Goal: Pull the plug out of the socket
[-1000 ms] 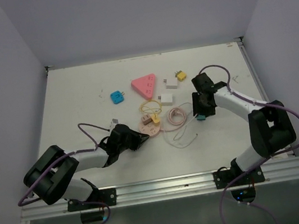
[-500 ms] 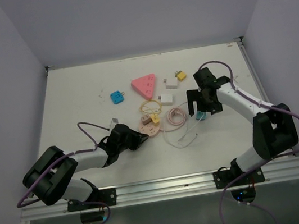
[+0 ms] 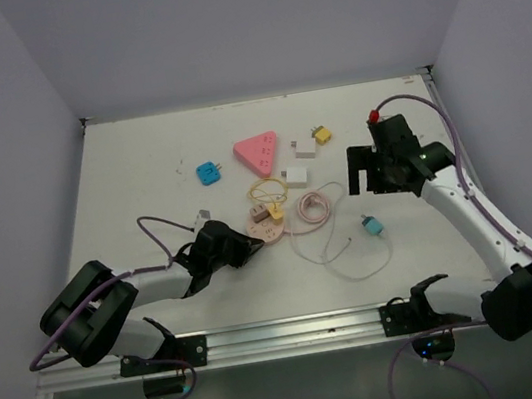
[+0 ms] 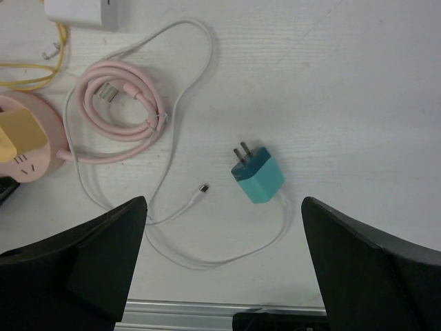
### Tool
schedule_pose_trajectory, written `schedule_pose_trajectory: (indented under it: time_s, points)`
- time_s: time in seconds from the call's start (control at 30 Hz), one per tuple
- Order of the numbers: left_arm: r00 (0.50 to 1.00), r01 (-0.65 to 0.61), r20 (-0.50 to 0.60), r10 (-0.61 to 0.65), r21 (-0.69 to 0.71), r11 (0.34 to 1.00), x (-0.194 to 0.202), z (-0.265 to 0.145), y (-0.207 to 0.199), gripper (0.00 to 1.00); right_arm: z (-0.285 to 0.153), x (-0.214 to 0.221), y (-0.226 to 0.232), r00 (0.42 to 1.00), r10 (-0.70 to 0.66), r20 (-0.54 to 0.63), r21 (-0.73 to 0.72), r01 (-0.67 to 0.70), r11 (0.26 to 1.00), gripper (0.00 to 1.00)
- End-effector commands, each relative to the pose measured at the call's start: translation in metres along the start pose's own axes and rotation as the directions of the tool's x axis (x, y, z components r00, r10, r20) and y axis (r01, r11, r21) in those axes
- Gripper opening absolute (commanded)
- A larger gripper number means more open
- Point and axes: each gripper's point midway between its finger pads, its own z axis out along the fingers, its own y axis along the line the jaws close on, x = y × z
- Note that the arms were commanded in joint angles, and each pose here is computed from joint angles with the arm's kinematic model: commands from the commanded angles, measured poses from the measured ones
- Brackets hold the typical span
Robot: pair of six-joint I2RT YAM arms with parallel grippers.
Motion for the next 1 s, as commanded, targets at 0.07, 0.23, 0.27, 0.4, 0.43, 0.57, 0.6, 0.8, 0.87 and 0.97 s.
schedule_pose_trajectory:
  time_s: [0.07,0.23,0.27,0.4,0.43,0.57,0.6,0.8,0.87,0.97]
  points:
    - [0.996,-0.078,0.015,0.088,-0.34,0.937,-0.007,-0.011,0.103,0.12,-0.023,0.011,-0.024,0.998,0.001,0.064,0.071,-0.005,0.997,0.99]
    - [0.996,-0.076,0.016,0.087,-0.338,0.938,-0.007,-0.011,0.103,0.13,-0.047,-0.003,-0.019,0.979,-0.004,0.205,-0.002,0.004,1.0,0.99]
    - [0.996,-0.076,0.015,0.086,-0.335,0.939,-0.007,-0.012,0.102,0.13,-0.054,-0.012,-0.012,0.966,-0.003,0.26,-0.05,0.017,0.999,0.99]
    - [0.996,-0.079,0.011,0.087,-0.328,0.941,-0.006,-0.012,0.099,0.14,-0.053,-0.014,0.028,0.96,-0.012,0.28,-0.252,0.086,0.964,0.98]
    - [0.996,-0.079,0.012,0.087,-0.325,0.942,-0.006,-0.013,0.098,0.14,-0.052,-0.013,0.039,0.962,-0.013,0.273,-0.299,0.097,0.949,0.98]
    - [0.995,-0.086,0.014,0.094,-0.301,0.95,-0.007,-0.017,0.088,0.22,-0.04,-0.011,0.085,0.945,-0.089,0.314,-0.353,0.203,0.913,0.98]
    - [0.995,-0.09,0.018,0.099,-0.289,0.953,-0.008,-0.018,0.084,0.25,-0.03,-0.008,0.093,0.945,-0.121,0.303,-0.345,0.227,0.911,0.98]
    - [0.982,-0.144,0.082,0.169,-0.248,0.958,-0.025,-0.029,0.052,0.42,-0.016,-0.009,0.153,0.905,-0.198,0.376,-0.392,0.348,0.852,0.94]
    - [0.974,-0.165,0.112,0.195,-0.233,0.958,-0.032,-0.032,0.042,0.5,-0.003,-0.006,0.168,0.898,-0.221,0.38,-0.387,0.371,0.844,0.93]
    - [0.962,-0.202,0.138,0.235,-0.213,0.956,-0.04,-0.034,0.028,0.55,0.011,0.001,0.187,0.888,-0.26,0.378,-0.393,0.409,0.824,0.9]
